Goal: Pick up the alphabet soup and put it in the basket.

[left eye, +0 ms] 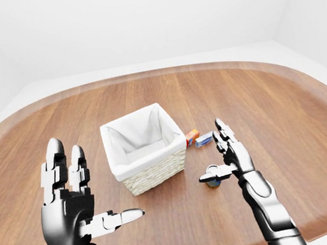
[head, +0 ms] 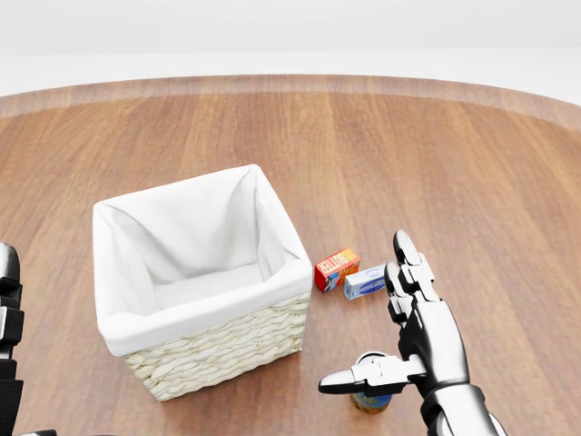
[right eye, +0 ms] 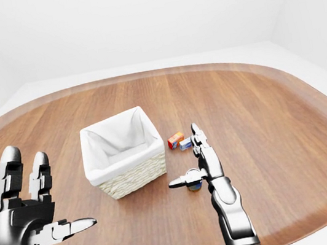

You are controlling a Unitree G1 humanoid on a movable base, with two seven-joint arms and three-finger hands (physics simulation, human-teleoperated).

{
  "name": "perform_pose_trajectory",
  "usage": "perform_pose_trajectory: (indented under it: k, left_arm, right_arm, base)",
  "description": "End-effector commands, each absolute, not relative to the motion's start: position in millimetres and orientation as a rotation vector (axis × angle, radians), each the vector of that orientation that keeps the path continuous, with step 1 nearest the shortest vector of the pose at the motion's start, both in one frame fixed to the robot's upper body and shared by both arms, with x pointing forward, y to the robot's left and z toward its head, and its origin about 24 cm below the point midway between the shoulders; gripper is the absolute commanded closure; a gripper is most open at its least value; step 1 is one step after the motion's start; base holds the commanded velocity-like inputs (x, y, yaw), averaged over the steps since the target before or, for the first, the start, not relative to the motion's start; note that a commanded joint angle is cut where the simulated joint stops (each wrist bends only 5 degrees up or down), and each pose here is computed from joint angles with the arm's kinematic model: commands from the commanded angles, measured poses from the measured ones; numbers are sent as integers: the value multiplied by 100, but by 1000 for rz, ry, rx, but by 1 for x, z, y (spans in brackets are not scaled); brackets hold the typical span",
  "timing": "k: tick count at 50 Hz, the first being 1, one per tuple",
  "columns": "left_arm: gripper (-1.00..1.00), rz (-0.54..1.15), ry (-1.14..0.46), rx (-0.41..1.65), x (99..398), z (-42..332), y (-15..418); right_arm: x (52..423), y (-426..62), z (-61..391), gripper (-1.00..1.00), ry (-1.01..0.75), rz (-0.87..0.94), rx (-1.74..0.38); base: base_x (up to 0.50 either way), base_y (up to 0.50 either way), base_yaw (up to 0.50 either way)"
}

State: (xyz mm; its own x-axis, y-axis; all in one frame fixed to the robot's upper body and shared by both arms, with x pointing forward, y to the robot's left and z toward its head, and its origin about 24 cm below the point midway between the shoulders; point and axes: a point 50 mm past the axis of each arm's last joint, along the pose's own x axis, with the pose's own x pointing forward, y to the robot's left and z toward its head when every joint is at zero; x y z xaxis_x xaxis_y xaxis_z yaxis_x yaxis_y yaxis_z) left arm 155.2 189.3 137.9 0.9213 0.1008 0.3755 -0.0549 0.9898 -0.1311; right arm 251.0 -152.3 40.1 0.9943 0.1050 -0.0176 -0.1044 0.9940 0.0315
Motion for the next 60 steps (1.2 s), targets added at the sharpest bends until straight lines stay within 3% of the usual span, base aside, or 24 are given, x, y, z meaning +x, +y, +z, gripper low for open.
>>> perform_pose_trajectory:
  k: [1,18,60]
  left_arm:
    - [-100,75,-382,-126,156,138,189]
    - [-100,77,-366,-120,164,133,188]
    - [-100,74,-367,-114,161,134,186]
  right_arm:
    - [255,-157,27,-100,32,86,4]
    - [266,-172,-23,-100,255,39,-45]
    - [258,-176,-64,-100,470,29,-101]
  base:
    - [0,0,0]
    - [0,0,0]
    - [0,0,0]
